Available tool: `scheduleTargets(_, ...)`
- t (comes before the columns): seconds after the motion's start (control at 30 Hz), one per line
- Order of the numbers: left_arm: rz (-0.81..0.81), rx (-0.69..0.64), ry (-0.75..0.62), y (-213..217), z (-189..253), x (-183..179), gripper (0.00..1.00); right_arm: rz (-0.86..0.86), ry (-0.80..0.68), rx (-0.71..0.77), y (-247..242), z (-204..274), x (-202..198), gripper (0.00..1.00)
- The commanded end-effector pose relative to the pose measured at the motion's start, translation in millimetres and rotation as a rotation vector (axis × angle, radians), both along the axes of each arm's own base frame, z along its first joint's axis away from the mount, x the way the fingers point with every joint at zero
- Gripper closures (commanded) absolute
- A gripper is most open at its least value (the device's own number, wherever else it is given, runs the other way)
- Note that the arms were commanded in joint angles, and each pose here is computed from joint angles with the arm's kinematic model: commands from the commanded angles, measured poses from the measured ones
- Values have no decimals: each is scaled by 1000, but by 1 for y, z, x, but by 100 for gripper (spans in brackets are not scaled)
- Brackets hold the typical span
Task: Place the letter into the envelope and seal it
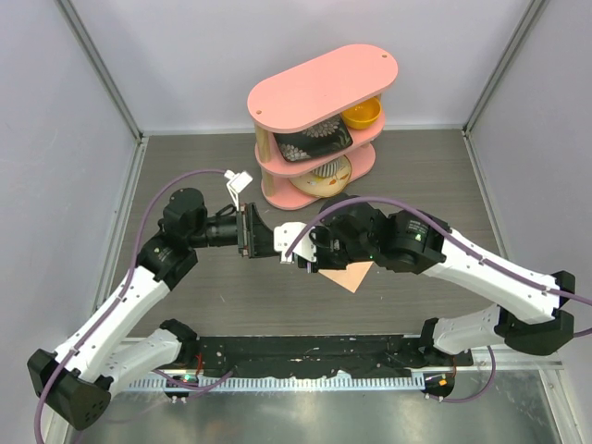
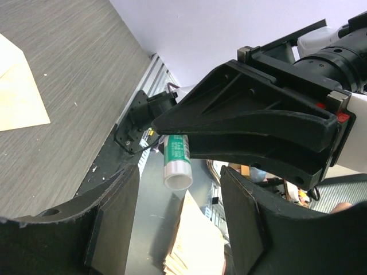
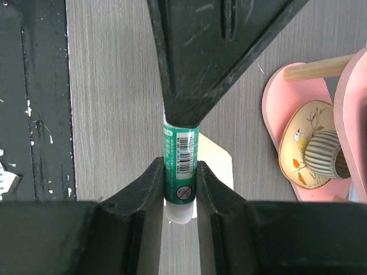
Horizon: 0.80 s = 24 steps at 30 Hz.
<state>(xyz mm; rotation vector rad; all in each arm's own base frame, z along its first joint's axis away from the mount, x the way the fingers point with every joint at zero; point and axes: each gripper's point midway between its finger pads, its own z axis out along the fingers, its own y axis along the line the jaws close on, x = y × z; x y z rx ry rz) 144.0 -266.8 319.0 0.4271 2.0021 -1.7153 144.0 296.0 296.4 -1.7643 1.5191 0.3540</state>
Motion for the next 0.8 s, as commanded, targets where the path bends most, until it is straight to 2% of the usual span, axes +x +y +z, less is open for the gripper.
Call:
scheduleTargets(0.0,-46,-32,-16,-4,5,-7,39,-3,-36,38,10,11,5,99)
scheduleTargets(0.27,-71,18,-34,-4,-11,-10,55,-11,-22,50,15,15,4,99)
scheduleTargets(0.33,-79,30,-104,-3,-9,-10,60,3,-2,58,17,16,0,99)
scheduleTargets(0.4,-91,30,-168,-1,-4,-11,71,16,41,64,17,17,-7,99)
scheduleTargets(0.47,-108,24,-310,2,3,-13,86,84,125,61,22,12,-26,99)
scheduleTargets(0.53,-140,6,-461,7,13,-22,92,159,253,61,27,10,-50,99)
scheduleTargets(0.57,-172,18,-657,10,11,-22,93,181,300,61,28,9,-59,99)
scheduleTargets(0.63,-215,28,-875,15,10,-30,94,199,419,70,32,12,-77,99)
scheduleTargets(0.67,-241,36,-1082,21,8,-34,94,235,489,76,36,12,-89,99)
scheduleTargets(0.77,-285,19,-1391,31,6,-50,94,261,626,68,42,10,-105,99)
